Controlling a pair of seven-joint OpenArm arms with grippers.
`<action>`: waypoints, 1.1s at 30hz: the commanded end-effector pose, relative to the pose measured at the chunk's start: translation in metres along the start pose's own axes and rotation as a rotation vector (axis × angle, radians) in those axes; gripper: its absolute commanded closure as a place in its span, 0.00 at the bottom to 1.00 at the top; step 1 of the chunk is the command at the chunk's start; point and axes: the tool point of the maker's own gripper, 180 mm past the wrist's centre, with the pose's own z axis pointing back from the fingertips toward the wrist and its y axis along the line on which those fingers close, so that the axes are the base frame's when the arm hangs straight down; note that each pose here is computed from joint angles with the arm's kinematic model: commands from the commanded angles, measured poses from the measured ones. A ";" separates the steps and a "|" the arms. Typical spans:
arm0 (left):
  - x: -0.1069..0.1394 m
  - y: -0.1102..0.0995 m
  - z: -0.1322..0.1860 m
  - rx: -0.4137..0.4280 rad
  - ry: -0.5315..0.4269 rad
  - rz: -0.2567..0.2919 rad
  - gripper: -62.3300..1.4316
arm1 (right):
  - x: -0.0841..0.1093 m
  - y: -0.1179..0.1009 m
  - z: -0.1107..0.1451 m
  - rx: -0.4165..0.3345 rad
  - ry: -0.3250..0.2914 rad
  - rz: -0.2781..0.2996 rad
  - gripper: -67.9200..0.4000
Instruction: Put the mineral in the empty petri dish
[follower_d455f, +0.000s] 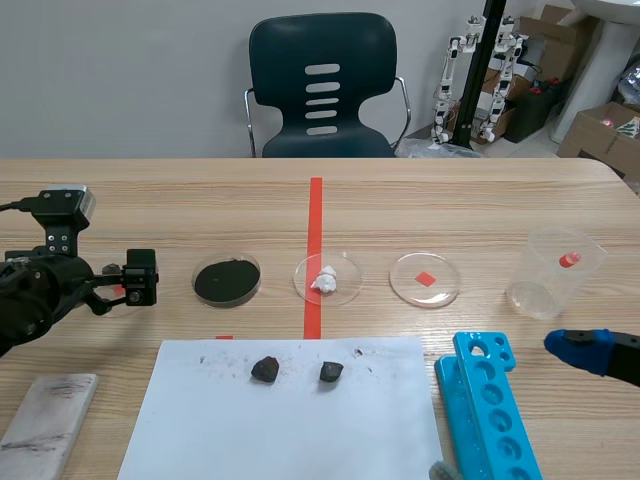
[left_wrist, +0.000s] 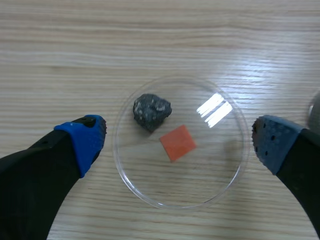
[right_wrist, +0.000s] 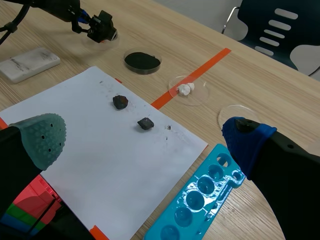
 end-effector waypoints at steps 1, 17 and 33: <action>0.018 -0.001 0.005 -0.007 -0.057 -0.016 0.00 | 0.006 -0.003 0.000 -0.001 -0.026 0.005 0.00; 0.019 -0.010 0.025 -0.038 -0.097 -0.052 0.00 | 0.006 -0.003 0.000 -0.001 -0.026 0.005 0.00; 0.019 -0.010 0.025 -0.038 -0.096 -0.052 0.00 | 0.006 -0.003 0.000 -0.001 -0.026 0.005 0.00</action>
